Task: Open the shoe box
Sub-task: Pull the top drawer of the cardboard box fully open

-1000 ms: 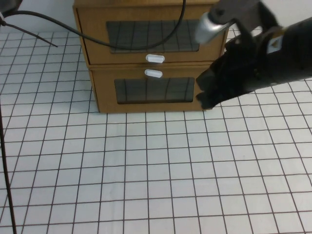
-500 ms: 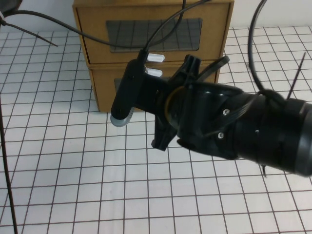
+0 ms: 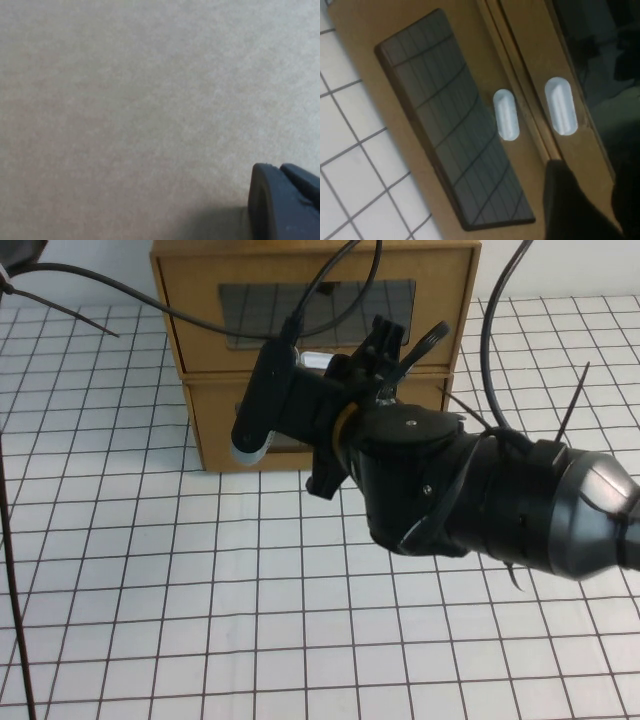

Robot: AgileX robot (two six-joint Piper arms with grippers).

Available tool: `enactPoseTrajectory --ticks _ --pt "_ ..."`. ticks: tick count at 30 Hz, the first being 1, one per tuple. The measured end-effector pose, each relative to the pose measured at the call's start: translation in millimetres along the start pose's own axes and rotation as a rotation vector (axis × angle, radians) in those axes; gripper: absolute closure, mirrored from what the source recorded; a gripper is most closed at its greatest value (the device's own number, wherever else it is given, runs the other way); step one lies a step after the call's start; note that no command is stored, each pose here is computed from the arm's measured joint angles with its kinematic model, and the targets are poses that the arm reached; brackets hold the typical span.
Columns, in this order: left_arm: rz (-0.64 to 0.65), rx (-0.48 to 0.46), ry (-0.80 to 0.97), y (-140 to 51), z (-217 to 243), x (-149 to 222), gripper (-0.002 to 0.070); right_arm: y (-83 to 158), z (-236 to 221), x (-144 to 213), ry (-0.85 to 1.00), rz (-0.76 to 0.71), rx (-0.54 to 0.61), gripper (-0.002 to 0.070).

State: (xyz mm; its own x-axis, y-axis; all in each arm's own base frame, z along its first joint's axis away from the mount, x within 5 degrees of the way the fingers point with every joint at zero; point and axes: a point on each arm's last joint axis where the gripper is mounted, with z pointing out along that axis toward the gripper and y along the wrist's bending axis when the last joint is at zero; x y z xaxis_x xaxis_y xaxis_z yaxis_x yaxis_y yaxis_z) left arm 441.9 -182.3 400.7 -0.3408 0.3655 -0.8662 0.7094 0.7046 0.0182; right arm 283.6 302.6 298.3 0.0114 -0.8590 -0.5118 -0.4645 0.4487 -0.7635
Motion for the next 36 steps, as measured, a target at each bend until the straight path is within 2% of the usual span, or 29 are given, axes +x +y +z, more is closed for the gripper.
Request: enactPoseTrajectory --ticks 11,29,36 --pt "-0.001 0.005 0.006 -0.3 1 1 0.068 -9 18 6 -0.064 -0.027 -0.013 0.0457" --pt "-0.002 0.017 0.017 -1.4 0 1 0.068 11 60 -8 -0.072 -0.109 0.016 0.0454" --pt "-0.002 0.017 0.017 -1.4 0 1 0.068 10 74 5 -0.031 -0.115 0.023 0.0454"
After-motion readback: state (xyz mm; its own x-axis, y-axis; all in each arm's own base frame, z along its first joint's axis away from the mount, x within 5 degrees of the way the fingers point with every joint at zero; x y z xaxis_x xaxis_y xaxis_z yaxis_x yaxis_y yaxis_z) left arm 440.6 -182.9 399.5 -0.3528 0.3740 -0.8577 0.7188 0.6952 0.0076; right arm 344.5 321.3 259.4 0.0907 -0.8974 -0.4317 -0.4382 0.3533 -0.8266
